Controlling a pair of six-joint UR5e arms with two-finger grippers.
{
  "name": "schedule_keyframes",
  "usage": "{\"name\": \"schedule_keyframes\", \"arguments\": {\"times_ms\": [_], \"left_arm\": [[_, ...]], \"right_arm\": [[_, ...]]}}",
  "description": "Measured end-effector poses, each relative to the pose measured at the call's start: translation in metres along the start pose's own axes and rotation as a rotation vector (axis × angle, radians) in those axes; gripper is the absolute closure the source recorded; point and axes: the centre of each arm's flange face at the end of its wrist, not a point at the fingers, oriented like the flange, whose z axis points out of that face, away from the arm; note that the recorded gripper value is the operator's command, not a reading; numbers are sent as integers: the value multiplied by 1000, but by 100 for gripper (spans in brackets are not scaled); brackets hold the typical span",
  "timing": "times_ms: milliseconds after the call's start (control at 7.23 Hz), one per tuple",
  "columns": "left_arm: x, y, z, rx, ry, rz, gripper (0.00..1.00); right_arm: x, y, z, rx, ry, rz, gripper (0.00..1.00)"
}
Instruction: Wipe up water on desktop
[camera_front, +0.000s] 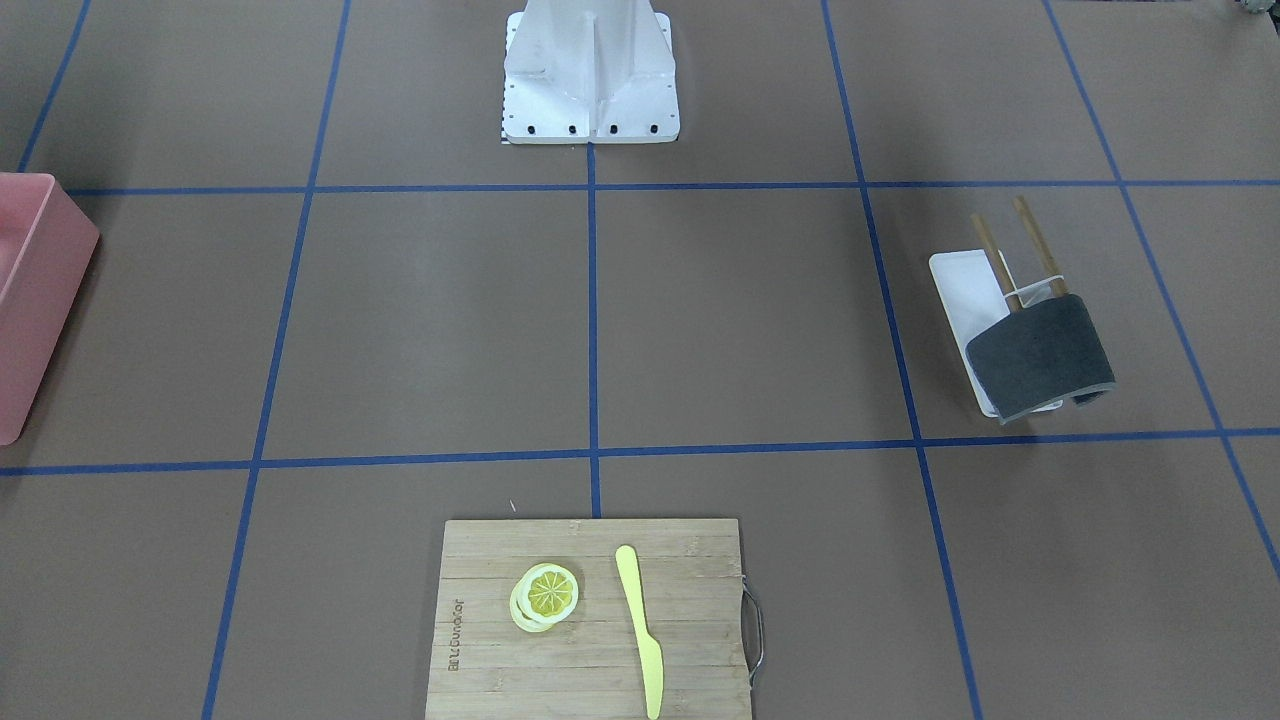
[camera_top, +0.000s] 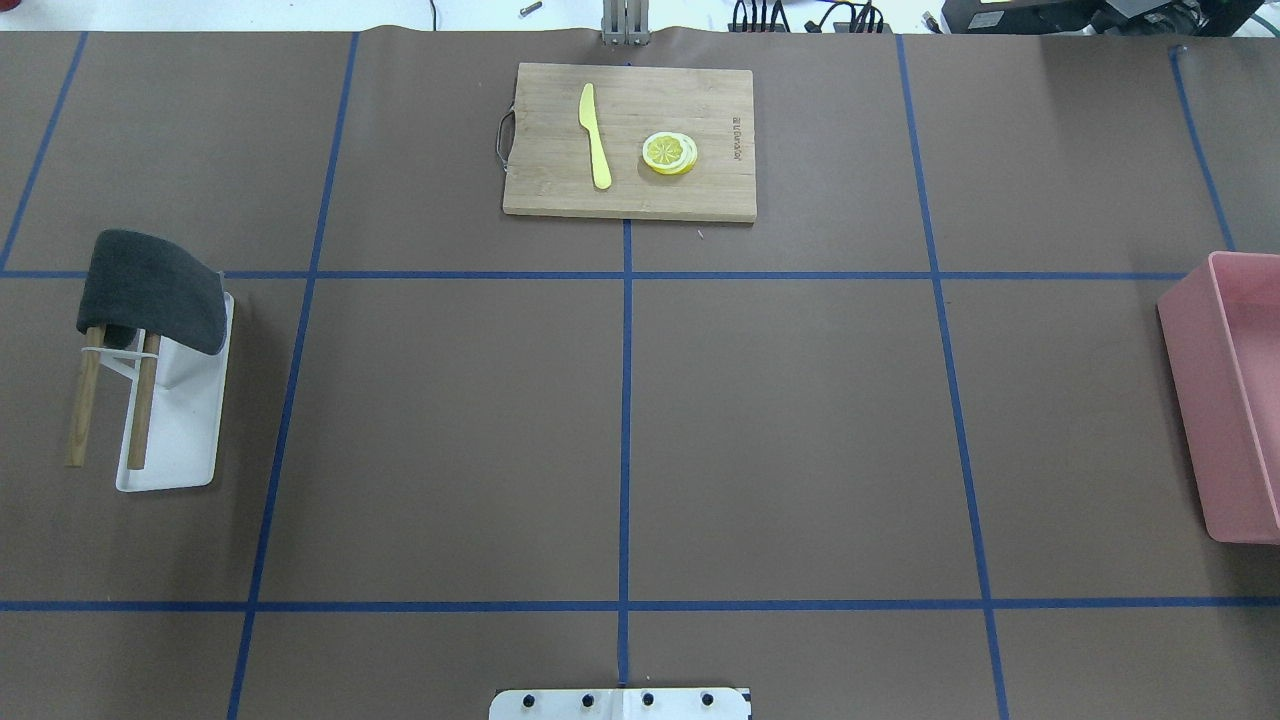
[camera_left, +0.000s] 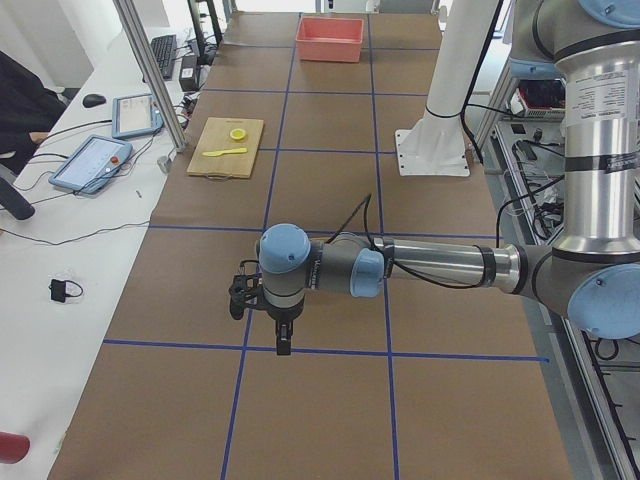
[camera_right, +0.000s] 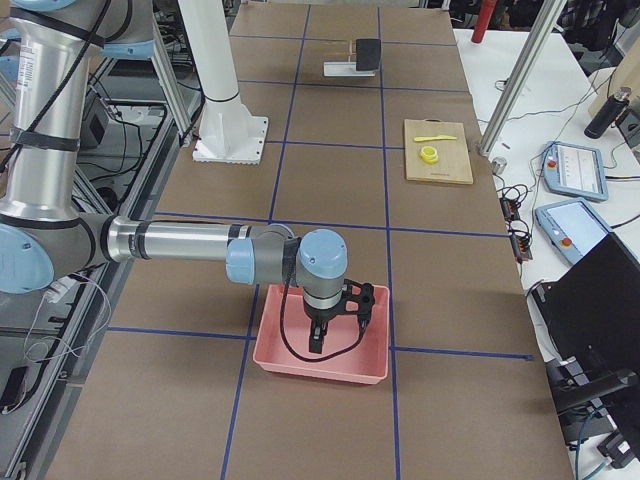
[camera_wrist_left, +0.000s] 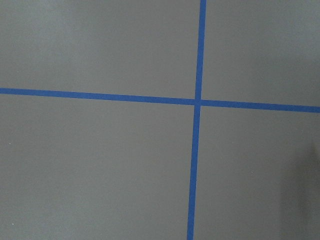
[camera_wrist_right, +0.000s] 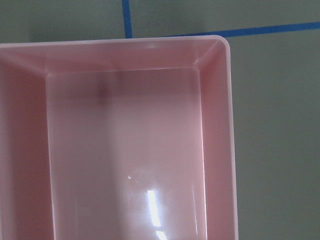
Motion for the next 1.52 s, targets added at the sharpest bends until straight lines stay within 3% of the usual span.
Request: {"name": "schedule_keyframes", "arguments": {"times_ms": [1521], "left_arm": [[-4,9,2,-6,0,-8,2]], "right_arm": [[-7,-4,-6,12,-11,-10,0]]}}
